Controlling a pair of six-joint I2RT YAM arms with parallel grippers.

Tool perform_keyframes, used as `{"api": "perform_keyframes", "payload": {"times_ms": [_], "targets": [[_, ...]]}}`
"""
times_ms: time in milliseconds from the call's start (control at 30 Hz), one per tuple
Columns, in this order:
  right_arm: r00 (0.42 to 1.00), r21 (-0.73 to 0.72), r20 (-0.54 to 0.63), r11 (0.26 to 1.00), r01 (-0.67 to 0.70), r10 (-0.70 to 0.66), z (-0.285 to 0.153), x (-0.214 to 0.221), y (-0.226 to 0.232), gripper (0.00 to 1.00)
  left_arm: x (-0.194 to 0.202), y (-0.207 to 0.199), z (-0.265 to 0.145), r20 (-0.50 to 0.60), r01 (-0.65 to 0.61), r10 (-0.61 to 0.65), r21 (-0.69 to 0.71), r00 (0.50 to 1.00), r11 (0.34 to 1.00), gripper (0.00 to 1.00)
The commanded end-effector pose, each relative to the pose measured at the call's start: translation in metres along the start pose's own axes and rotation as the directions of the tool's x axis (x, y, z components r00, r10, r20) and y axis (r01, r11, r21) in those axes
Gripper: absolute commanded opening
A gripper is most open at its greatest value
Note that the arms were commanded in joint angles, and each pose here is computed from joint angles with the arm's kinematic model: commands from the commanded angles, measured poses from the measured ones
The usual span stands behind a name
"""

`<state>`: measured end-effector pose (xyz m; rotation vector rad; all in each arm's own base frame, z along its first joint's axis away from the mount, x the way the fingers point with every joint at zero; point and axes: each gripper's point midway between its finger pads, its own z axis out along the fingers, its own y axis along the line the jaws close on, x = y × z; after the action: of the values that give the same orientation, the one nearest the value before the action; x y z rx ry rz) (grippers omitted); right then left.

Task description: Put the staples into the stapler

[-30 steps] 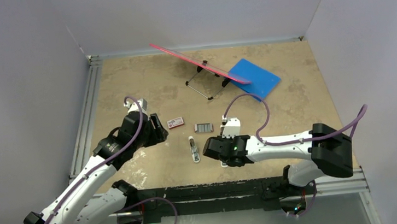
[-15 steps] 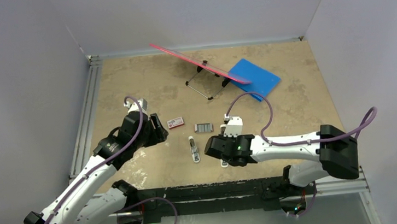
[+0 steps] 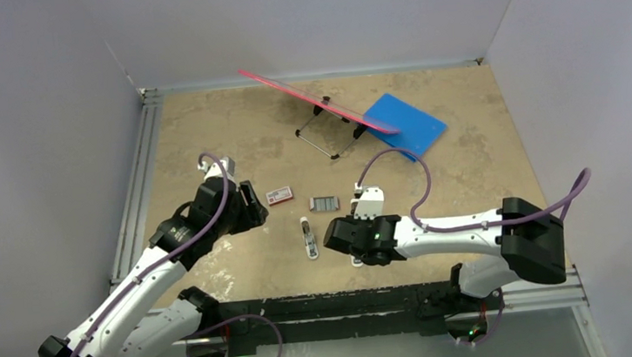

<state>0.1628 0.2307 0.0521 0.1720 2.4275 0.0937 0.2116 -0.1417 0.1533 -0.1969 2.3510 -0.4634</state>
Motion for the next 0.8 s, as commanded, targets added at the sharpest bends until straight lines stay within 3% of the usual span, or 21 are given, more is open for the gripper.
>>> {"api": "perform_keyframes", "payload": {"times_ms": [0,767], "targets": [[1.0,0.004,0.011,1.0,0.005,-0.006,0.0003,-0.0008,0.0013,0.1,-0.0067,-0.0067,0.0013,0.022,-0.013,0.013,0.029,1.0,0.999,0.55],[1.0,0.002,-0.015,1.0,0.009,-0.009,0.0023,0.0089,-0.0034,0.09,-0.0048,-0.0062,0.0004,0.017,-0.008,0.007,0.03,1.0,1.0,0.55]]}}
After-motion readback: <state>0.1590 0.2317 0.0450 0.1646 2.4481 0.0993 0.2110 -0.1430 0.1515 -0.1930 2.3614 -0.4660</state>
